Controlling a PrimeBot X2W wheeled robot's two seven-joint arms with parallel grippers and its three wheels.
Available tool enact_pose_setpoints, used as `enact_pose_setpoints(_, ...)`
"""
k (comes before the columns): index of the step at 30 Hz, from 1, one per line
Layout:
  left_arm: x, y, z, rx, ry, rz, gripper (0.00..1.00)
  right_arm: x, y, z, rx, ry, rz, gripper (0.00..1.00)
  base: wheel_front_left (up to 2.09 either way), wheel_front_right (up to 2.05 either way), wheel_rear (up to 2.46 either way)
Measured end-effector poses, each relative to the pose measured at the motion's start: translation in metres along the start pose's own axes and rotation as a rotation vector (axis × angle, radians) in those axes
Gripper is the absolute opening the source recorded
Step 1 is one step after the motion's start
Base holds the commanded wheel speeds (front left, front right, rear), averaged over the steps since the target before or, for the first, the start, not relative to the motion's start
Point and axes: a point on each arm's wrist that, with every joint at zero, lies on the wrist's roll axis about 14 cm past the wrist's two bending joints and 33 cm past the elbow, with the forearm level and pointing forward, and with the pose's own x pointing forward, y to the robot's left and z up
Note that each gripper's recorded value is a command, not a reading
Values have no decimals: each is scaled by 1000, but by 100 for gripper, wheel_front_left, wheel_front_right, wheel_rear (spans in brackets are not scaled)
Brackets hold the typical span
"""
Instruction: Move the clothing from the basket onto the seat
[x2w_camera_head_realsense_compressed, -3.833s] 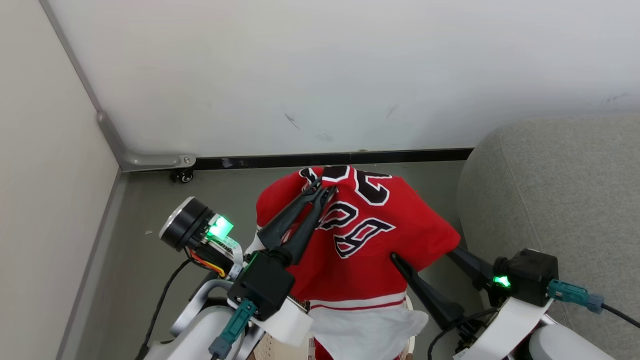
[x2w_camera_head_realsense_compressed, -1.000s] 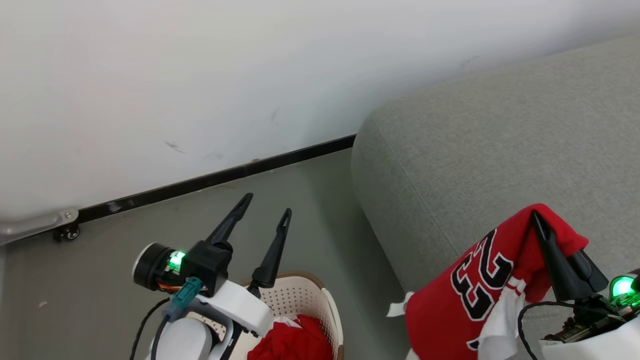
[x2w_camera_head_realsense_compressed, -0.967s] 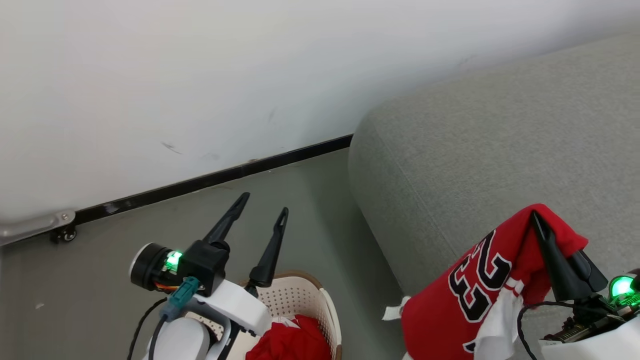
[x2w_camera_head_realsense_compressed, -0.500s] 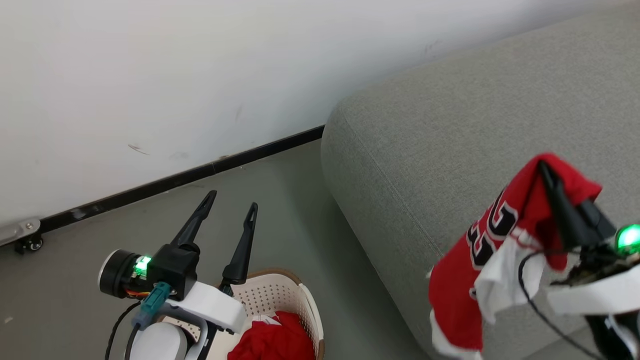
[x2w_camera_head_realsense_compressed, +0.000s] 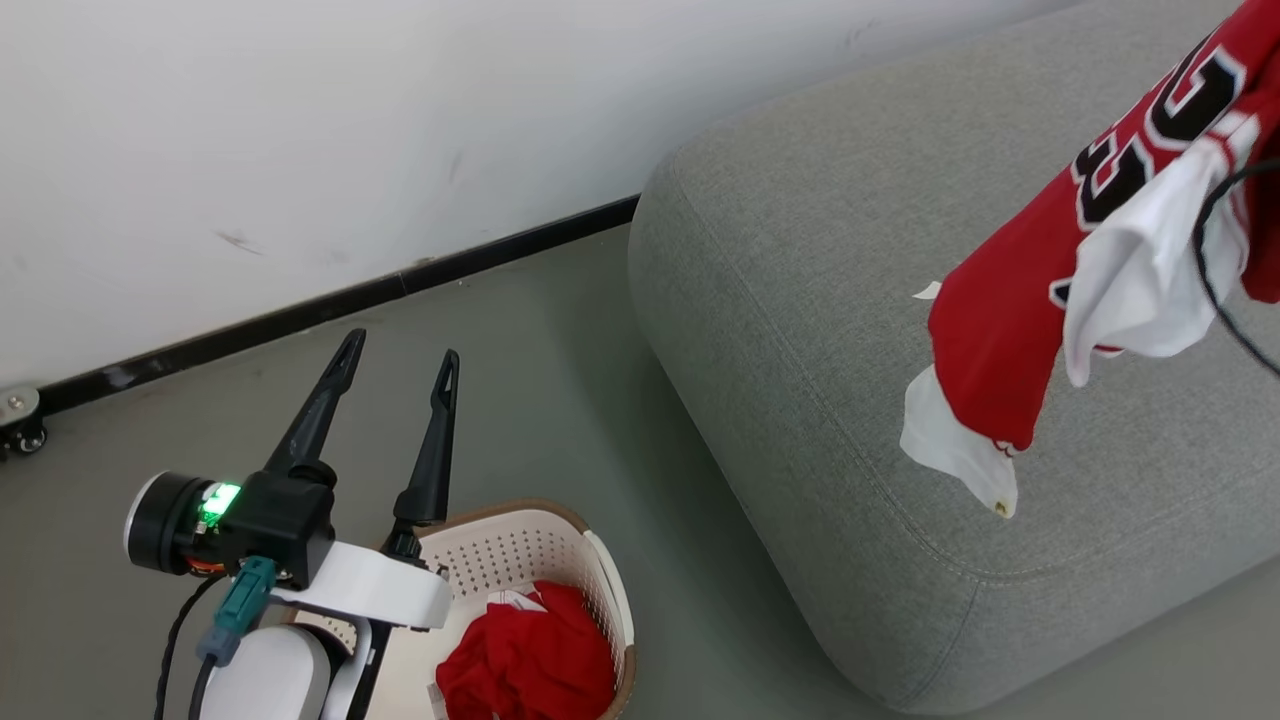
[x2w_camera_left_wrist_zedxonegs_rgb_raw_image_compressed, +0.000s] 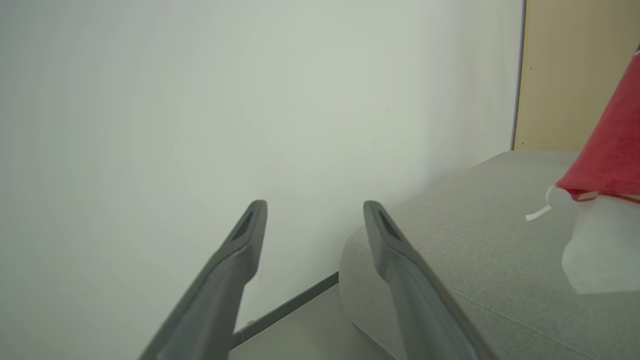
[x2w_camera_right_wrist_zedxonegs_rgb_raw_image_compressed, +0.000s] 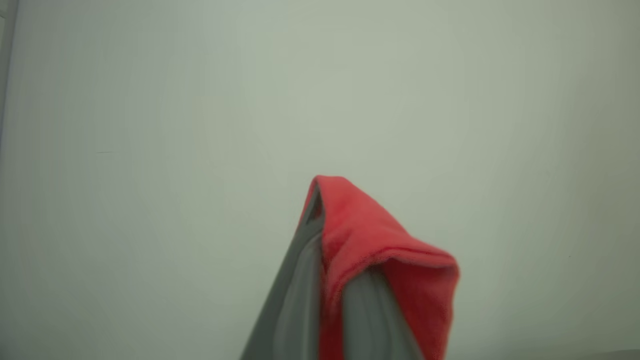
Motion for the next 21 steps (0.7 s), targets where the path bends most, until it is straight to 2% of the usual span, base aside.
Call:
enact_pose_setpoints(12,0,26,-4,41,-5,50,100,54,-41,-7,-41,76,-97,0,0,0,0)
enact_pose_setpoints(17,-1,37,-5,55,-5,68,100,66,-59,-15,-119,128,-133,0,0,0,0)
enact_pose_setpoints(21,-4,44,-5,60,-2,87,100,81,-69,-23,-104,153,-169,0,0,0,0)
